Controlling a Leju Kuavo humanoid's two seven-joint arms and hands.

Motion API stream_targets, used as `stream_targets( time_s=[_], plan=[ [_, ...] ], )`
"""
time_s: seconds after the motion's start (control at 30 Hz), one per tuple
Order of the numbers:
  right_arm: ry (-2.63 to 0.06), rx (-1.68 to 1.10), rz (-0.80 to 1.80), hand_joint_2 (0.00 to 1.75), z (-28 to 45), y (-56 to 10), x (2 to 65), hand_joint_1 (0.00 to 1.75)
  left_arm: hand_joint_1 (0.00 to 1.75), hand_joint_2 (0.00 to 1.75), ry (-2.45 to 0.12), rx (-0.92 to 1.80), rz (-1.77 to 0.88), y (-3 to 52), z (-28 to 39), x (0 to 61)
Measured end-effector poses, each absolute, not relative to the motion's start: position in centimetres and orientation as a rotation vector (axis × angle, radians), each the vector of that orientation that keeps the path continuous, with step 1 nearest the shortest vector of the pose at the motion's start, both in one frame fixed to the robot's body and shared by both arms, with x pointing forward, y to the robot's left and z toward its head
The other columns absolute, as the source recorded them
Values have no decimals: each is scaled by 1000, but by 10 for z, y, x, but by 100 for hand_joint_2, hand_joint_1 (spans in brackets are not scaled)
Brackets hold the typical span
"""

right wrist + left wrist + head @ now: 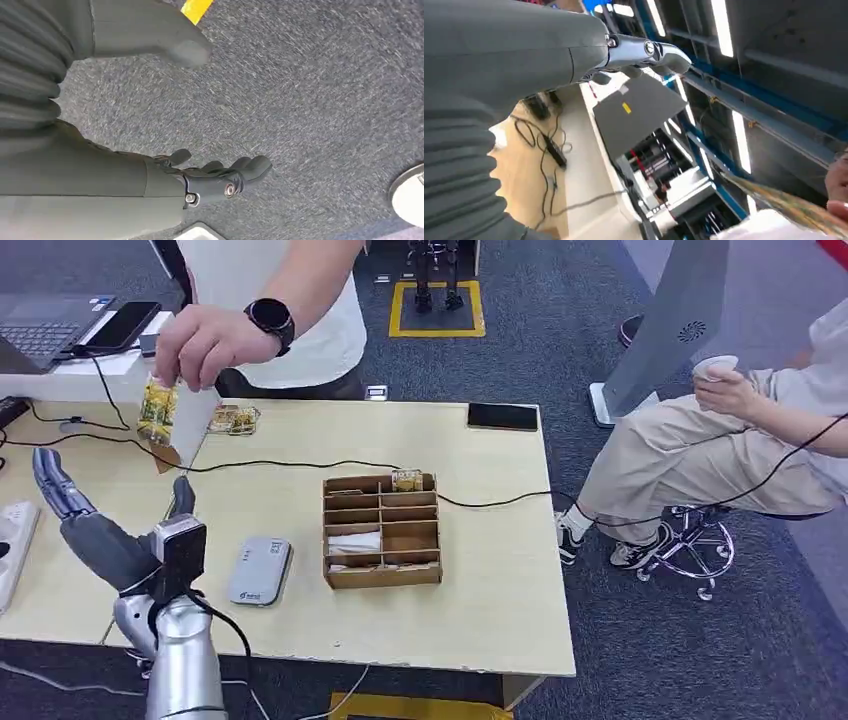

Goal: Pass the card to the sensor for recognition and then transmit it.

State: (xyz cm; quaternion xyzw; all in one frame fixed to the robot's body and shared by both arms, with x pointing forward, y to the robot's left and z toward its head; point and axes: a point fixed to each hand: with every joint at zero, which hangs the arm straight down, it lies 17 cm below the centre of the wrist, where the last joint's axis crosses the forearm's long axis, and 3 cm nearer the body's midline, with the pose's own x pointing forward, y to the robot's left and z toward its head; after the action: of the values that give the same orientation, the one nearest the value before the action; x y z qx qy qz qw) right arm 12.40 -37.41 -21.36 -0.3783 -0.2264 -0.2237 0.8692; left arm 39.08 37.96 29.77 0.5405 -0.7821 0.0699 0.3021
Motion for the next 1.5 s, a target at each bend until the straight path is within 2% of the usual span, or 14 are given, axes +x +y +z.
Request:
stream_targets(
  time_s=[0.23,0.53,0.57,0.6,0.83,0.87,1.5],
  plan=[
    [-475,-775,-433,175,-217,-366,121,0,0,175,-2044,1556,136,390,312,385],
    [-466,-766,-424,175,-220,-362,118,0,0,175,-2037,1585,143,395,316,381],
    [-465,-766,-424,175,-220,-362,118,0,54,175,-2036,1585,144,395,316,381],
    [-465,-764,-423,175,-220,-361,118,0,98,175,-2036,1583,148,395,316,381],
    [-470,-765,-421,175,-220,-361,118,0,98,175,-2040,1559,204,401,315,378],
    [-469,-764,-421,175,-220,-360,118,0,175,175,-2040,1558,205,401,315,378],
    [-470,-772,-412,175,-220,-359,117,0,175,175,-2060,1533,316,411,321,368]
  ],
)
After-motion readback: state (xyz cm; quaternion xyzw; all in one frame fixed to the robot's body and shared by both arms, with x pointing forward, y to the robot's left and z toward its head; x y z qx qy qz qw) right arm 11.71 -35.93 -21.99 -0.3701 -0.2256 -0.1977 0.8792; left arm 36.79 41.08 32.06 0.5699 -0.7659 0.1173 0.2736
